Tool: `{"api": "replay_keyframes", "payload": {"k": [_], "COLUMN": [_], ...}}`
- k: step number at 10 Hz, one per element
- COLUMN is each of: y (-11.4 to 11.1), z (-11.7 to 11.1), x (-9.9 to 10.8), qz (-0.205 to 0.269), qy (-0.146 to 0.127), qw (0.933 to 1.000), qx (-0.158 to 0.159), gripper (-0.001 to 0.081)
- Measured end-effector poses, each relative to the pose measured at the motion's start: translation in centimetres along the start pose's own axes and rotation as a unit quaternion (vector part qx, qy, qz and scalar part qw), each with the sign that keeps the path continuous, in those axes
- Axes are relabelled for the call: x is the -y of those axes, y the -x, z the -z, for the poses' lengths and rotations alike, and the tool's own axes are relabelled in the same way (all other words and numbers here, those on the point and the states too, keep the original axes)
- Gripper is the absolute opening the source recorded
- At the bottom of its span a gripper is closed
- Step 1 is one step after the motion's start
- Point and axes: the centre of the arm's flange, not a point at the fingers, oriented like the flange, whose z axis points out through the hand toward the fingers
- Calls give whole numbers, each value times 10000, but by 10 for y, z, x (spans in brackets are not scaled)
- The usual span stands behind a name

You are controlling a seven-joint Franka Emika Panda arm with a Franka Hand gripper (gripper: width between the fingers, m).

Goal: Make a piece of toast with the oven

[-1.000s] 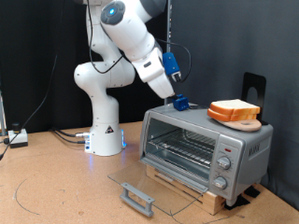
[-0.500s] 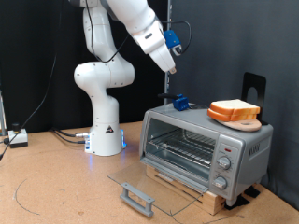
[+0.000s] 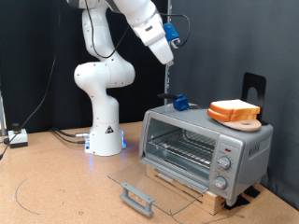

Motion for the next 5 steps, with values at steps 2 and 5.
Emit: {"api": "replay_keyframes", "payload": {"k": [2, 5], "y": [-3, 3], "z": [-26, -62], "x": [19, 40], "qz": [777, 1273], "qy": [144, 916], "qw": [9959, 9864], "qx": [431, 495], "gripper": [807, 807]}}
